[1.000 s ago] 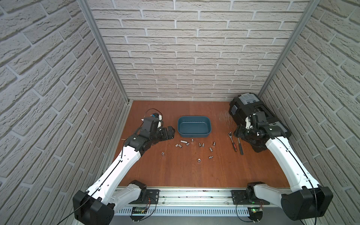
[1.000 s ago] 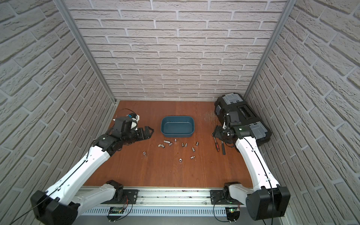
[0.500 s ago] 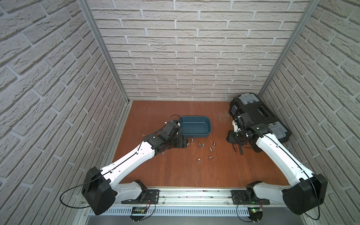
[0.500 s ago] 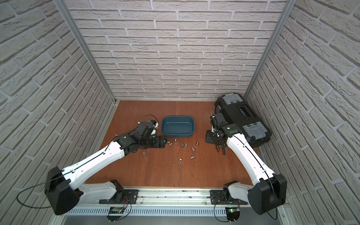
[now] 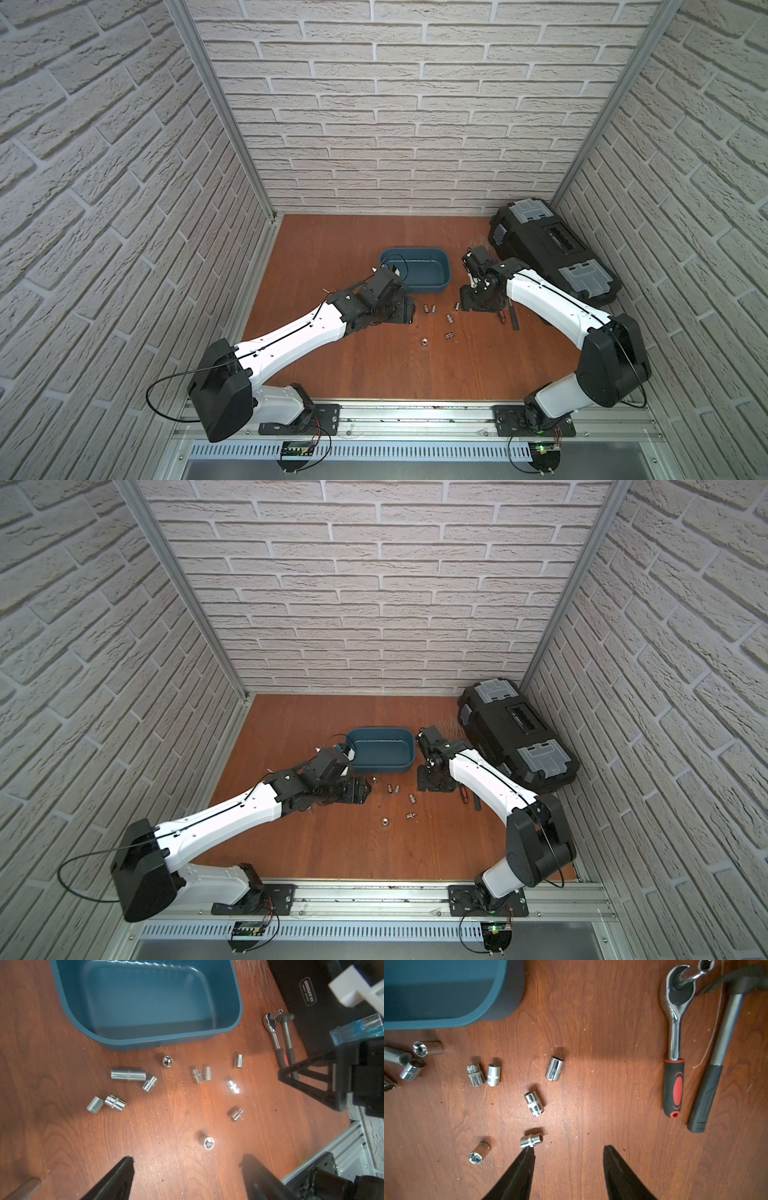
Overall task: Put the socket on the desktop into the storage box
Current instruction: Pick up the socket head from the center of the board.
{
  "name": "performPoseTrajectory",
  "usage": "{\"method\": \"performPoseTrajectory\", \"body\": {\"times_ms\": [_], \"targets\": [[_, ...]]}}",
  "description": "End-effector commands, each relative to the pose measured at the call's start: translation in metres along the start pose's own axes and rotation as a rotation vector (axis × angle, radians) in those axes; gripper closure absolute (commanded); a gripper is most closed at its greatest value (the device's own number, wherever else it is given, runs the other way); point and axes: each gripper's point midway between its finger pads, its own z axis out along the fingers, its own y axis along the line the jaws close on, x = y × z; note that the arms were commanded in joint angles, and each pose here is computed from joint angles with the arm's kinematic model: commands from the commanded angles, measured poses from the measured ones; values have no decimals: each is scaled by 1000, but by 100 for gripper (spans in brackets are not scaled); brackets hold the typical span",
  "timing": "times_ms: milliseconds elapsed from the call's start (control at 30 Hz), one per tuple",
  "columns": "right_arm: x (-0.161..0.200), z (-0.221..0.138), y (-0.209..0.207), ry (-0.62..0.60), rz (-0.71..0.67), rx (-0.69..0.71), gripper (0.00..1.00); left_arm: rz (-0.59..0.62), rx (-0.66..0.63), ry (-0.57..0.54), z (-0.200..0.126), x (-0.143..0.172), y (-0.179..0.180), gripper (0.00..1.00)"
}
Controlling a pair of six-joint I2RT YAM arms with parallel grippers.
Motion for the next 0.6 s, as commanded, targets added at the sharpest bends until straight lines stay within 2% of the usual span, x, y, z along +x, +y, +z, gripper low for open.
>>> {"method": "performPoseTrajectory", "body": {"times_ms": [0,233,567], "targets": [[-20,2,11,-51,10,-10,43,-10,0,-26,9,0,-5,14],[-32,22,23,-21,16,-19,46,3,-18,-11,21,9,-12,15],[-42,47,32,28,37,-9,52,0,-32,-41,20,7,-10,15]]}}
